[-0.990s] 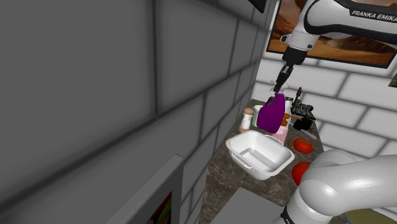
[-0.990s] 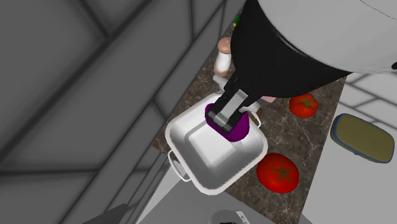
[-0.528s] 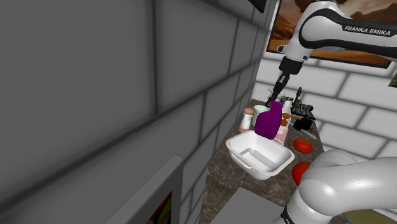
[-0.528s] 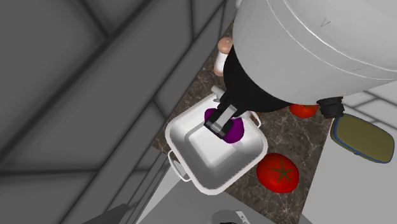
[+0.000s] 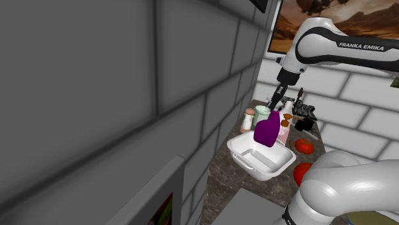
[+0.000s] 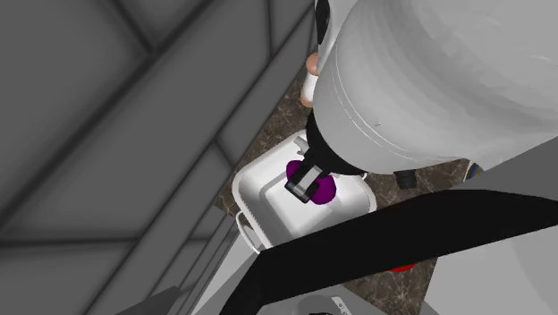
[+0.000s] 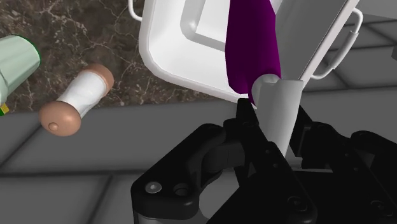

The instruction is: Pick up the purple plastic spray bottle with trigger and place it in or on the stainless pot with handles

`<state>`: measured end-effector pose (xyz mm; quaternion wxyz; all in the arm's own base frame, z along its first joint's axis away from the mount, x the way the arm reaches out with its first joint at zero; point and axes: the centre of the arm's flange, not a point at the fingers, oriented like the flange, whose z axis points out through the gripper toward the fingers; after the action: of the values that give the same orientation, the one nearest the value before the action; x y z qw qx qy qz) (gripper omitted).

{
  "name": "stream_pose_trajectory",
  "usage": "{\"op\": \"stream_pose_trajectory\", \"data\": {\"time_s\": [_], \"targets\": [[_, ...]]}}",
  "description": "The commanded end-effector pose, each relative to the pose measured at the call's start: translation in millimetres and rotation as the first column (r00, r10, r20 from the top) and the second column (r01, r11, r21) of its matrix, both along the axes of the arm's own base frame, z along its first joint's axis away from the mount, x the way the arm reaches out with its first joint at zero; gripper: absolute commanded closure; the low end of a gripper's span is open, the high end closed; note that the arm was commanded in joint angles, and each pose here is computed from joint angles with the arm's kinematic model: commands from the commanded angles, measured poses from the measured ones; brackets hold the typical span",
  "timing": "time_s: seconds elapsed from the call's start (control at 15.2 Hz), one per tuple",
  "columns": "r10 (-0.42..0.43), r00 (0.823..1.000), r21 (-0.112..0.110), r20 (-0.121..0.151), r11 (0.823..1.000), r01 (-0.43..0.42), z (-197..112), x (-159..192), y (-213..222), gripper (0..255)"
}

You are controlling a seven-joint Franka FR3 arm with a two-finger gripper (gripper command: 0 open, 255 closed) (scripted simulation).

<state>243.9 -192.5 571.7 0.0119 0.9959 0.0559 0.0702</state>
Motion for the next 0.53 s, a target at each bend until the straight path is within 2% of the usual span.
{"op": "stream_pose_trajectory", "data": {"time_s": [0.0, 0.13, 0.46], "targets": [[0.000, 1.000, 0.000, 0.001, 1.000, 0.000, -10.7, -0.2, -0.1, 255], [0.000, 1.000, 0.000, 0.001, 1.000, 0.000, -24.0, -0.2, -0.1, 255], [0.000, 1.000, 0.000, 0.001, 1.000, 0.000, -24.0, -0.2, -0.1, 255]]}}
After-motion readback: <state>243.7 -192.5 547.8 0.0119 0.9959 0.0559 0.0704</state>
